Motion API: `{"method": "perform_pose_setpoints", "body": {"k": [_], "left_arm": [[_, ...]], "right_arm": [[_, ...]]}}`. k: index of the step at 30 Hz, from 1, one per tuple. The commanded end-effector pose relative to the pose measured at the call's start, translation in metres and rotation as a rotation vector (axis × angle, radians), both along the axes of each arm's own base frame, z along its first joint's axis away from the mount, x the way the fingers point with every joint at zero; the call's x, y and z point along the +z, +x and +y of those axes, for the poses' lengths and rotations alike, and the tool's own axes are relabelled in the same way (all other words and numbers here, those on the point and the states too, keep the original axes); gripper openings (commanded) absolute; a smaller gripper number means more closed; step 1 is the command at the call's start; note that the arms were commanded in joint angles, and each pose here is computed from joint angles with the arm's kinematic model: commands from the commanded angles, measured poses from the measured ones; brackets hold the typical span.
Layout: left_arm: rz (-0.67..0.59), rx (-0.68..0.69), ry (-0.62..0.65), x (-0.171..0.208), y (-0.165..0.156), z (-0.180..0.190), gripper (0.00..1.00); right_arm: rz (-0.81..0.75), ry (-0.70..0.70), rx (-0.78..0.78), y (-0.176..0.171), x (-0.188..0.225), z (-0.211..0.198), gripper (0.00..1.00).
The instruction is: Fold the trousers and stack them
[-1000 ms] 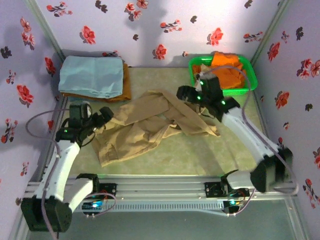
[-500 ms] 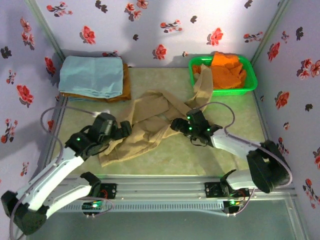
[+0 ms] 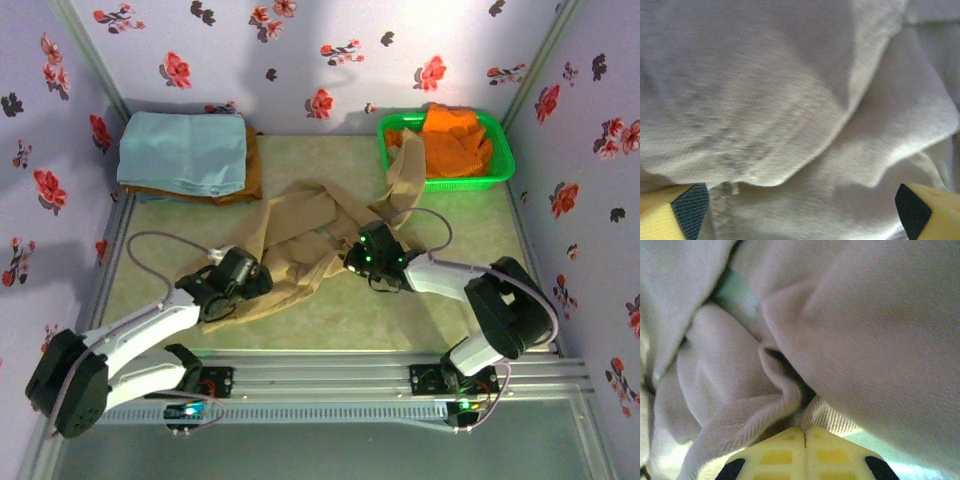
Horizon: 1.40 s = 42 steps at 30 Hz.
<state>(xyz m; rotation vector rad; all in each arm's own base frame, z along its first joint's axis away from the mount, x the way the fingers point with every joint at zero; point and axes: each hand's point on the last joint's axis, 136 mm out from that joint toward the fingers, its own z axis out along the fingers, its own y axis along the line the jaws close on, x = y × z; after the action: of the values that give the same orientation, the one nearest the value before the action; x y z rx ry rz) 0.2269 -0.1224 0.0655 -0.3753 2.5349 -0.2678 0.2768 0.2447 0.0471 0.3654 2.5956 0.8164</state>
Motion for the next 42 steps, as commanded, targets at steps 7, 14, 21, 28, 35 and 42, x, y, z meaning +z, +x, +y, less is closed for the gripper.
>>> {"method": "perform_pose_setpoints", "body": {"k": [7,14,21,28,35,42], "left_arm": [[-0.072,0.146,-0.078,0.018,0.017,0.049,0.99],[-0.096,0.153,-0.122,0.038,0.024,0.055,0.99],[-0.08,0.122,-0.145,0.04,0.02,0.049,0.99],[-0.061,0.104,-0.137,0.033,0.017,0.048,1.0],[-0.048,0.139,-0.097,0.038,0.017,0.056,1.0],[-0.044,0.134,-0.05,0.055,-0.004,0.067,0.98]], "right_arm": [[0.059,-0.081,0.243,-0.122,-0.02,0.024,0.0],[-0.08,-0.263,0.218,-0.118,0.034,0.003,0.72],[-0.209,-0.49,0.045,-0.082,0.093,-0.086,0.69],[-0.107,-0.434,0.182,-0.104,0.059,-0.074,0.28],[-0.105,-0.499,0.056,-0.099,0.052,-0.104,0.69],[-0.115,-0.488,-0.006,-0.109,0.051,-0.131,0.67]]}}
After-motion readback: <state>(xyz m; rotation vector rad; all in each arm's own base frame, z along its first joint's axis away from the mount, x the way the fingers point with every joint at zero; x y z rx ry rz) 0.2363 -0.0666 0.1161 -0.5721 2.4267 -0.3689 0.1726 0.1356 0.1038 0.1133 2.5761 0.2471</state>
